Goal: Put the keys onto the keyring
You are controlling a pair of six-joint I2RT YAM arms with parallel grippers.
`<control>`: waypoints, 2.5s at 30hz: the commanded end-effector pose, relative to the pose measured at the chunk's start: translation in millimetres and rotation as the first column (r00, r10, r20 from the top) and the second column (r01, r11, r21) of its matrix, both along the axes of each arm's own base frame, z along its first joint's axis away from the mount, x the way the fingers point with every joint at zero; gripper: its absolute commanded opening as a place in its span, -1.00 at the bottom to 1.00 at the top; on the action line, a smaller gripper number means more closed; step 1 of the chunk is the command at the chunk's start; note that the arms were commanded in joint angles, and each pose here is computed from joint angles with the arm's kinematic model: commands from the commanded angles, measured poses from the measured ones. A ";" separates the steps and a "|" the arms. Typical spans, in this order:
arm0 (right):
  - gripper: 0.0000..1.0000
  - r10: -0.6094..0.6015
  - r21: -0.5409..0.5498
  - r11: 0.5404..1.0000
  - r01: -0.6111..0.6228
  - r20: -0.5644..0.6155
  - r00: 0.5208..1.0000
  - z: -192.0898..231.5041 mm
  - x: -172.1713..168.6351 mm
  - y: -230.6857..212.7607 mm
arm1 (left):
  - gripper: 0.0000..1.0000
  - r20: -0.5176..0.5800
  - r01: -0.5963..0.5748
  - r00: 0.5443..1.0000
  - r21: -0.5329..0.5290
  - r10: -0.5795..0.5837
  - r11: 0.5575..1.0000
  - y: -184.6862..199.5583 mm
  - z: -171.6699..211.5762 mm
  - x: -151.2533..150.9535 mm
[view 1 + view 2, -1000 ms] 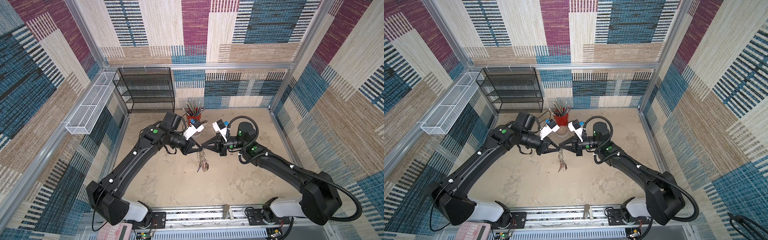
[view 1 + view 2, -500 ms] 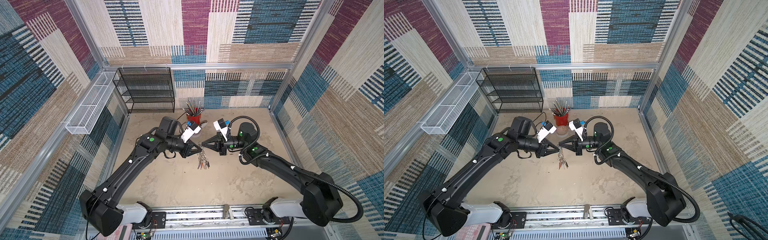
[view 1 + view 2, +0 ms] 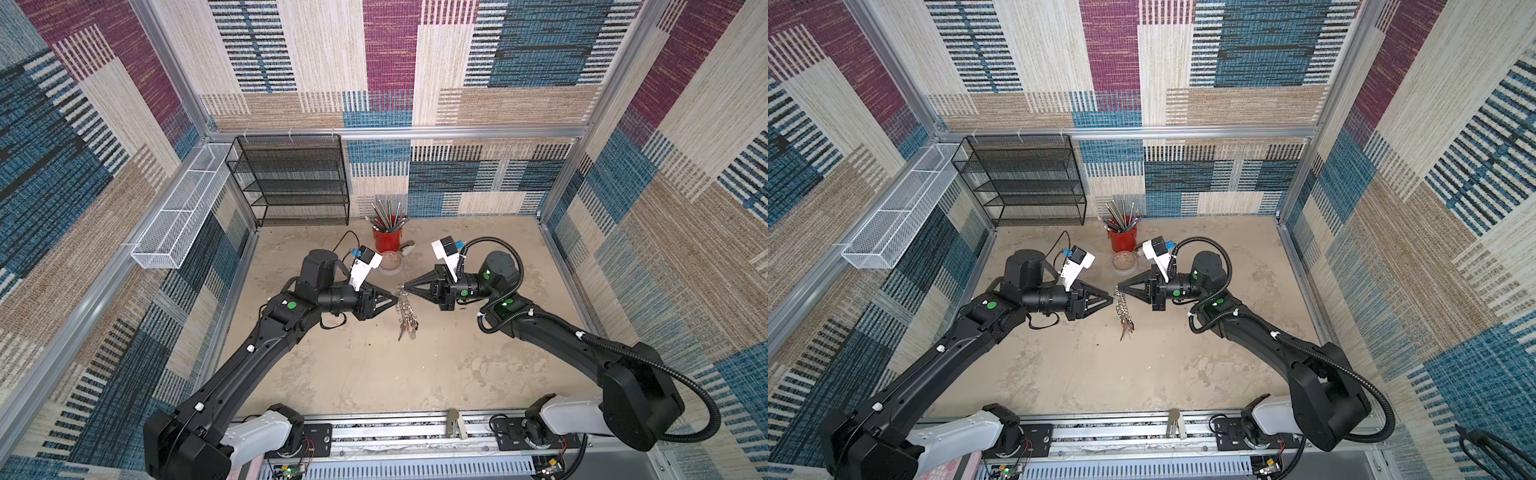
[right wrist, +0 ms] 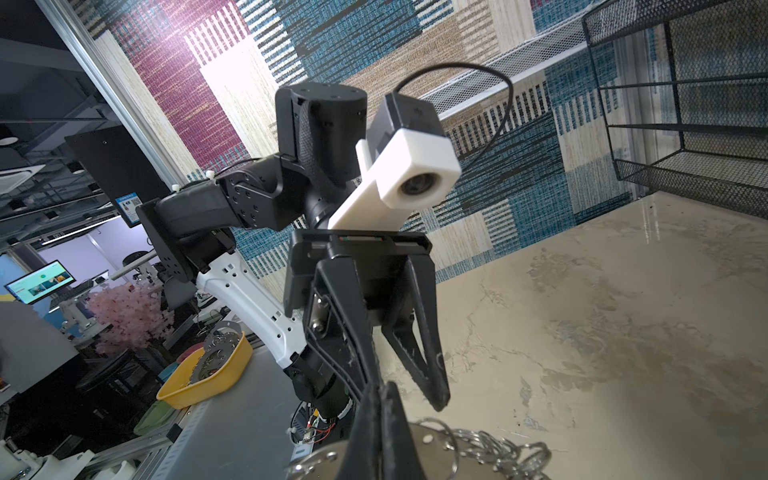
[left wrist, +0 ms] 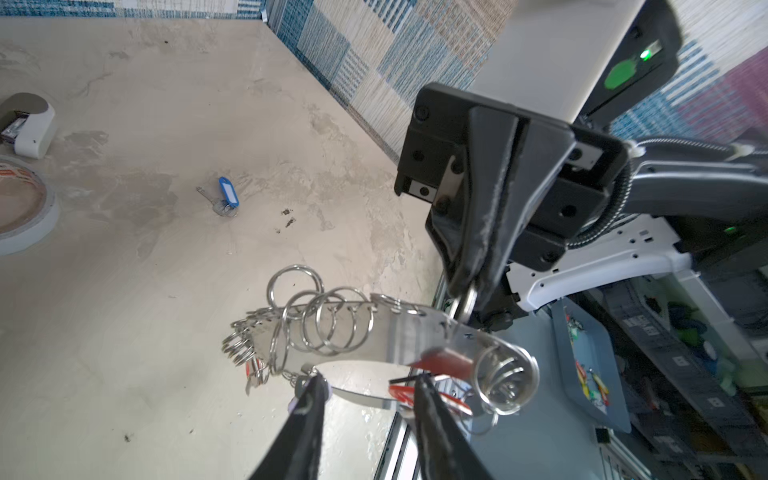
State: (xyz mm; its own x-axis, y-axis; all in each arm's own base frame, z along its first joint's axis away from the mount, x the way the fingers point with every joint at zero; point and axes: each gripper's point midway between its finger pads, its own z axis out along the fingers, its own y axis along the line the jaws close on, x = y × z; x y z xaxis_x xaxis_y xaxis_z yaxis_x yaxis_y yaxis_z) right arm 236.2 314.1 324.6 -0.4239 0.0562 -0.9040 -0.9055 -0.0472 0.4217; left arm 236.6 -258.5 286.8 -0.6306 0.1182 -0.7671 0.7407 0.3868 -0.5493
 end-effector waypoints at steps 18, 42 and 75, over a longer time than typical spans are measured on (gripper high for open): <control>-1.00 0.025 0.057 0.998 -0.026 0.019 1.000 13.6 -0.8 1.3 | -0.37 0.087 0.076 0.995 -0.283 -0.054 0.956 -14.8 34.3 -4.4; -0.28 0.003 0.018 1.000 -0.004 0.030 1.000 12.6 4.5 0.1 | -1.00 0.042 -0.043 0.998 -0.138 0.049 0.990 -7.2 25.7 9.4; -0.05 -0.277 -0.222 0.935 0.277 0.029 0.960 -47.3 42.7 3.7 | -1.00 -0.013 -0.232 0.971 0.155 0.237 0.960 0.1 25.8 43.5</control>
